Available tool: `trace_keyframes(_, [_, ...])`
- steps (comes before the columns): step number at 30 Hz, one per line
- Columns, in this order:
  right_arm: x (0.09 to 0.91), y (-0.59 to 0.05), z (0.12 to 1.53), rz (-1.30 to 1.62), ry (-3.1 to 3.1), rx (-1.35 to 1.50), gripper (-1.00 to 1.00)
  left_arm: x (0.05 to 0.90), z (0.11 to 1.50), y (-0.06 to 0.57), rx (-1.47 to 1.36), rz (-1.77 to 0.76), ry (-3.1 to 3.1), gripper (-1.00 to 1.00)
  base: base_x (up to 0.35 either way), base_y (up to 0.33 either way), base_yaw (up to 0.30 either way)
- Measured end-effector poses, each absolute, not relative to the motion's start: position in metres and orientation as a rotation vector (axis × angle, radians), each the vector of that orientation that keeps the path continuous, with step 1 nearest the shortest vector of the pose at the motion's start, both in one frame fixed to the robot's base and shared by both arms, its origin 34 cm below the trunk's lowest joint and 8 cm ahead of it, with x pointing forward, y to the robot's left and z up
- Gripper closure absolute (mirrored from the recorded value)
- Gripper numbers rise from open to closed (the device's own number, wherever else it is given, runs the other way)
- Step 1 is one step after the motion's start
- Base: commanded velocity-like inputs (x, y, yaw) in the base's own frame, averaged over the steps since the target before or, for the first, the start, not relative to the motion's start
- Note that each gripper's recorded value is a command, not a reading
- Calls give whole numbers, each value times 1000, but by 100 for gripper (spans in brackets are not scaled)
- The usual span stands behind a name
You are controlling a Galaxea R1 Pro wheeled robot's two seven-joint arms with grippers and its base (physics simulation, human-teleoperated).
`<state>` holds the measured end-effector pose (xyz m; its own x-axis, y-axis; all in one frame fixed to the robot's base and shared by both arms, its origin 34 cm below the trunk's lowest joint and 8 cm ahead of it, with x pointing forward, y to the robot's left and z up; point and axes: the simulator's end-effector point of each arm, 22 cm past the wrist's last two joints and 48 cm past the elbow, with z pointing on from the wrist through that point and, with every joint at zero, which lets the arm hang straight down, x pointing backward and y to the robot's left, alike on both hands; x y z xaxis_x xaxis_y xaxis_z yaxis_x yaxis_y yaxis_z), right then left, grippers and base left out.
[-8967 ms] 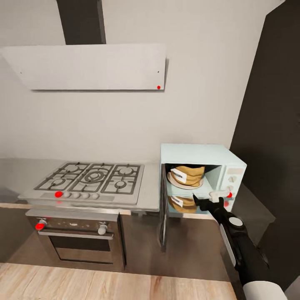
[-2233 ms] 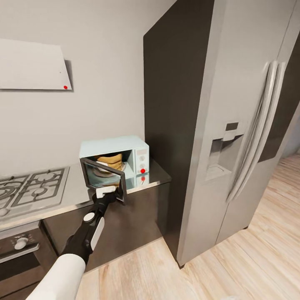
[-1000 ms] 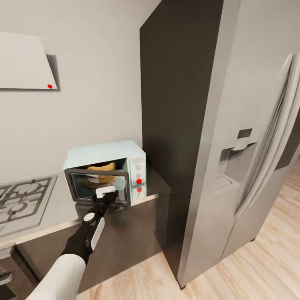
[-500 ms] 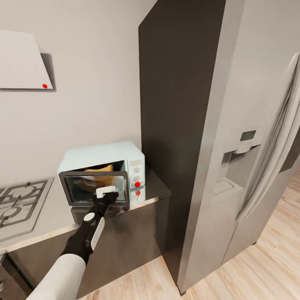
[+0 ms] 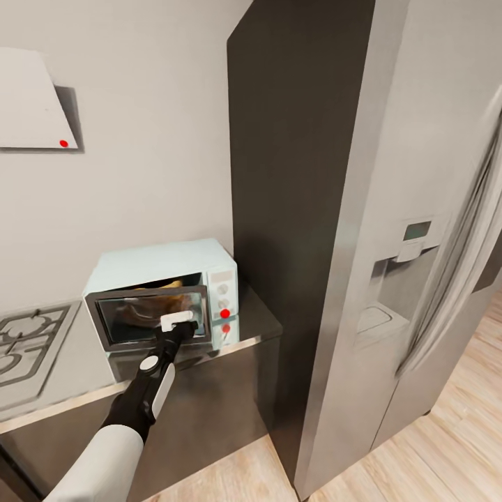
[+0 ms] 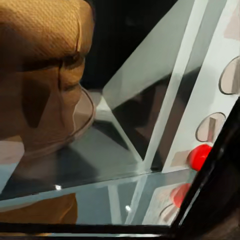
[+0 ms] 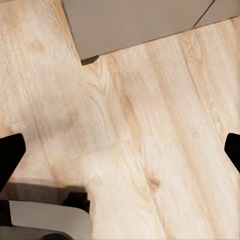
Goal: In the kitchen, take the popcorn bag from the countertop, put it into the microwave, and heat it until the popcorn is cooked so the cooked popcorn ends up inside the bag.
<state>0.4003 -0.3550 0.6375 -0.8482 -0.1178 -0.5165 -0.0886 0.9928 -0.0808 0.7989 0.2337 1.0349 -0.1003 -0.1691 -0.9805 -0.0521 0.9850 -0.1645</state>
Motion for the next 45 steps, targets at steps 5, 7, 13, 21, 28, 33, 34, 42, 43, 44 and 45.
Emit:
trace_keyframes(5, [400, -355, 638, -73, 2589, -145, -100, 799, 1035, 234, -169, -98, 1671, -100, 108, -73, 0])
trace_keyframes(7, [400, -355, 637, -73, 2590, -145, -100, 799, 1035, 235, -169, -98, 1671, -100, 34, -24, 0])
trace_keyframes(13, [400, -355, 638, -73, 2589, -145, -100, 799, 1035, 234, -168, -98, 1671, -100, 20, -4, 0])
trace_keyframes(21, [402, -352, 638, -66, 2589, -154, -100, 799, 1035, 236, -167, -95, 1671, -100, 90, 0, 0])
trace_keyframes(28, [404, -349, 638, -64, 2588, -193, -100, 799, 1035, 236, -167, -95, 1671, -100, 0, 0, 0])
trace_keyframes(33, [404, -349, 638, -64, 2588, -193, -100, 799, 1035, 237, -169, -95, 1670, -100, 54, 0, 0])
trace_keyframes(34, [404, -349, 638, -64, 2588, -193, -100, 799, 1035, 237, -169, -95, 1670, -100, 225, 0, 0])
trace_keyframes(42, [403, -349, 637, -64, 2589, -194, -100, 799, 1035, 237, -168, -94, 1671, -100, 44, 0, 0])
trace_keyframes(43, [403, -349, 637, -64, 2589, -194, -100, 799, 1035, 237, -168, -94, 1671, -100, 1, 0, 0])
trace_keyframes(44, [403, -349, 637, -64, 2590, -194, -100, 799, 1035, 237, -167, -94, 1671, -100, 0, 0, 0])
trace_keyframes(45, [403, -349, 637, -63, 2590, -194, -100, 799, 1035, 237, -167, -94, 1671, -100, 26, 0, 0])
